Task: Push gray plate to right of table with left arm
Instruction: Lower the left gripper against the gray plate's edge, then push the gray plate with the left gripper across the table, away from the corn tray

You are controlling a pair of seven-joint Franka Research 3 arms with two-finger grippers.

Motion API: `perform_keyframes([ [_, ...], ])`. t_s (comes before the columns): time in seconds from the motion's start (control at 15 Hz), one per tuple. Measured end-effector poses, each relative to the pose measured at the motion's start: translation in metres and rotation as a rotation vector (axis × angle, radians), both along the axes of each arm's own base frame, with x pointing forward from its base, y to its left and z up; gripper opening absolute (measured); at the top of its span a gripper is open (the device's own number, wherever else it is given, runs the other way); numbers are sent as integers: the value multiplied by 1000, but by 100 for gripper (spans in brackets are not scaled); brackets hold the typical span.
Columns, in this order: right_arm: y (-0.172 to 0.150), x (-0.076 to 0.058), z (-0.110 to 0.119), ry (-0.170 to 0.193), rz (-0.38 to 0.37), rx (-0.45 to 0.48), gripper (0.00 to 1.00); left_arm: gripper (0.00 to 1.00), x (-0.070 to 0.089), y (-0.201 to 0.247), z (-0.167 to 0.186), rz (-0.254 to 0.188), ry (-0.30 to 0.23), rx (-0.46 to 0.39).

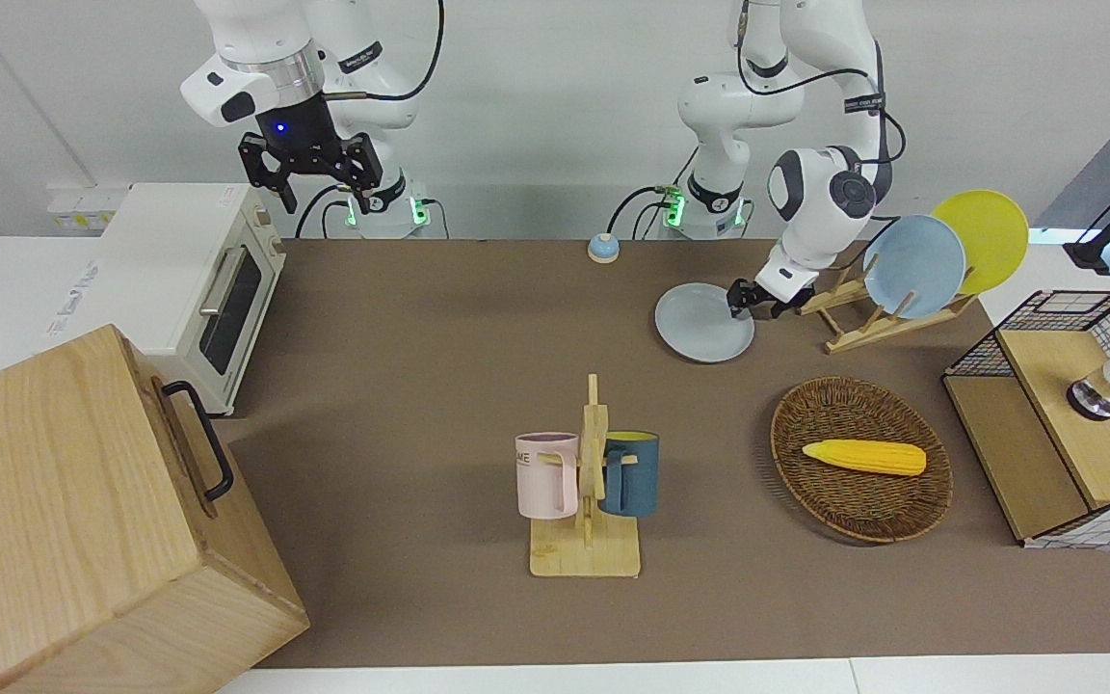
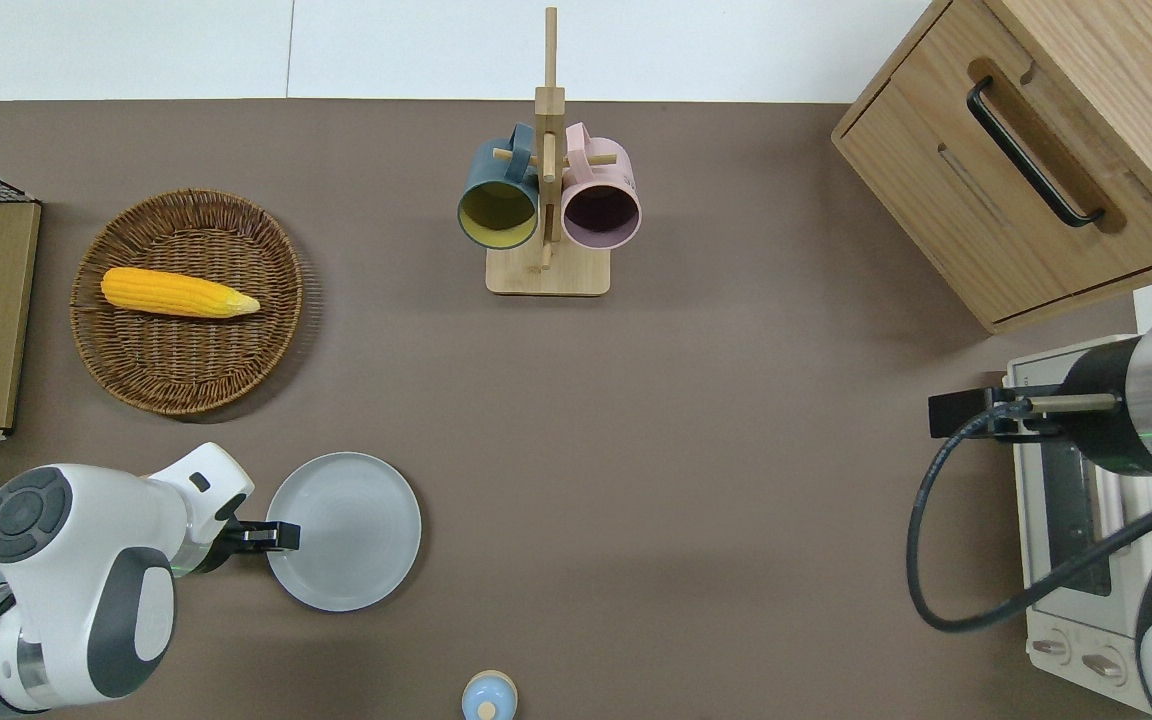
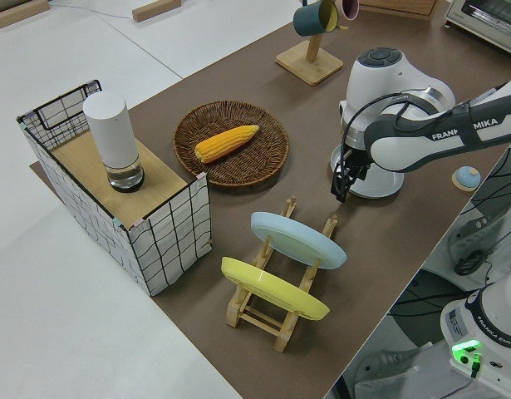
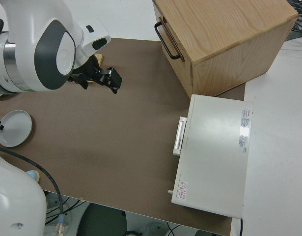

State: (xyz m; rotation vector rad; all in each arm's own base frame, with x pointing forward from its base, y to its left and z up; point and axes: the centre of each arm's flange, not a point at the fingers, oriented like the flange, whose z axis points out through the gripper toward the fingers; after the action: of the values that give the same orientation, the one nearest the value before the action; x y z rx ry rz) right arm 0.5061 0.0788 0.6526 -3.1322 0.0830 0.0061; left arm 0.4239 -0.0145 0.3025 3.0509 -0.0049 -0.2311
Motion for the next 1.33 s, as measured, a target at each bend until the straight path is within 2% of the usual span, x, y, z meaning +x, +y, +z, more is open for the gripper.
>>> perform_keyframes([
  [0.07, 0, 0, 0, 0, 0, 0, 100, 70, 0, 0, -1, 9, 2, -8],
  [0.13, 0, 0, 0, 0, 0, 0, 100, 65, 0, 0, -2, 18, 3, -14],
  [0.2, 0, 0, 0, 0, 0, 0, 100, 65, 0, -1, -3, 28, 4, -18],
  [0.27, 0, 0, 0, 0, 0, 0, 100, 57, 0, -1, -4, 35, 5, -19],
  [0.33, 0, 0, 0, 0, 0, 0, 100, 39, 0, -1, -4, 46, 7, -23],
  [0.47, 0, 0, 0, 0, 0, 0, 100, 36, -1, -1, -5, 80, 11, -33],
  [0.53, 0, 0, 0, 0, 0, 0, 100, 29, -1, -1, -5, 91, 12, -34],
  [0.6, 0, 0, 0, 0, 0, 0, 100, 16, -2, -1, -5, 100, 14, -35],
  [0.73, 0, 0, 0, 0, 0, 0, 100, 11, -2, -1, -6, 113, 15, -34],
  [0.8, 0, 0, 0, 0, 0, 0, 100, 4, -2, -2, -4, 116, 13, -38],
  [1.2, 0, 0, 0, 0, 0, 0, 100, 4, -2, -3, -2, 118, 7, -39],
  [1.33, 0, 0, 0, 0, 0, 0, 100, 3, -1, -17, -1, 132, 5, -45],
])
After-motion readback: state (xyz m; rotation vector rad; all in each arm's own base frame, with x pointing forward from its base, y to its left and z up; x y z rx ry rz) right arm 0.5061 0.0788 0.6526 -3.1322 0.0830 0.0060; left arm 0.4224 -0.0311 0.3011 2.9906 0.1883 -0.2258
